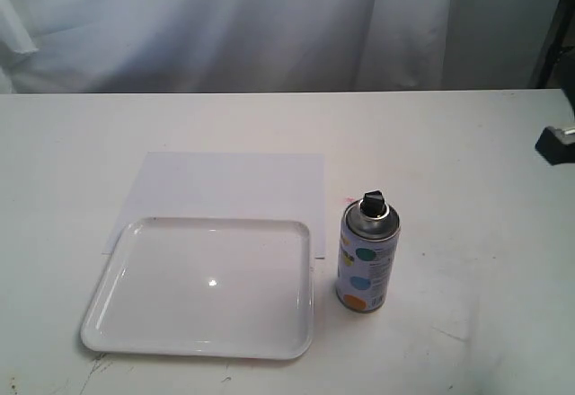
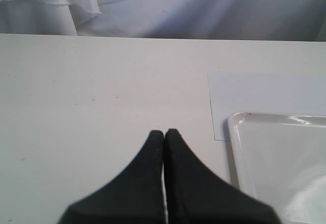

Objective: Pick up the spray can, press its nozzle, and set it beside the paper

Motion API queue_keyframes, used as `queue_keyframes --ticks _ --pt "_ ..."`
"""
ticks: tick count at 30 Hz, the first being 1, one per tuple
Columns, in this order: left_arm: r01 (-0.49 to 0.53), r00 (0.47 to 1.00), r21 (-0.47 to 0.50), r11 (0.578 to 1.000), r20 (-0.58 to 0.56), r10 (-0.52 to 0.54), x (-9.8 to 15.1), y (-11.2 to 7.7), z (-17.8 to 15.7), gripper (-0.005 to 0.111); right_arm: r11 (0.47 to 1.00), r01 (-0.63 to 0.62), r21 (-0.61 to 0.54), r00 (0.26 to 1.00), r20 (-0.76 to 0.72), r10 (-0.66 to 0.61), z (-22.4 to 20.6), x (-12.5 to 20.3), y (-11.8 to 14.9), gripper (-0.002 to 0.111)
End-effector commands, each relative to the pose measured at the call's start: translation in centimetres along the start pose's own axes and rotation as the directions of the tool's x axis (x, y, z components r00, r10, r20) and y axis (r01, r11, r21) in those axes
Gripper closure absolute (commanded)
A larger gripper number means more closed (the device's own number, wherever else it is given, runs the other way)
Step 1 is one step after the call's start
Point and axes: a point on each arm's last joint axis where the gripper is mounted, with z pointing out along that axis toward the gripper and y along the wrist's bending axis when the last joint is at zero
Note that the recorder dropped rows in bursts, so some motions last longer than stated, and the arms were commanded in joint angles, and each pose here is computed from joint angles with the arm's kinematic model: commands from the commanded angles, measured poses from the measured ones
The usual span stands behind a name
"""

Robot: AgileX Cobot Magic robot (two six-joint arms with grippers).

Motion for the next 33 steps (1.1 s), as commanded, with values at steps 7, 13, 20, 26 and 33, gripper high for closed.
queue_keyframes --ticks 7,13,20,26,33 --pt "0.001 1.0 0.005 1.0 0.005 -0.001 0.1 0.0 0.0 0.107 0.992 -0.029 -0.124 0.979 -0.204 0.003 -0.2 5.4 1.1 0.108" --pt "0.001 1.0 0.005 1.0 0.005 -0.001 0.1 0.0 0.0 0.107 0.98 -0.038 -0.197 0.942 -0.334 -0.03 -1.0 8.4 1.9 0.108" --pt "0.001 1.0 0.005 1.0 0.005 -0.001 0.1 0.0 0.0 0.107 0.971 -0.036 -0.237 0.892 -0.445 -0.075 -1.6 10.9 2.1 0.108" --pt "0.001 1.0 0.005 1.0 0.005 -0.001 0.1 0.0 0.0 0.107 0.958 -0.045 -0.284 0.863 -0.494 -0.106 -1.8 11.8 2.4 0.108" --pt "0.001 1.0 0.005 1.0 0.005 -0.001 0.1 0.0 0.0 0.107 0.954 -0.097 -0.282 0.886 -0.462 -0.047 -1.7 11.4 2.7 0.108"
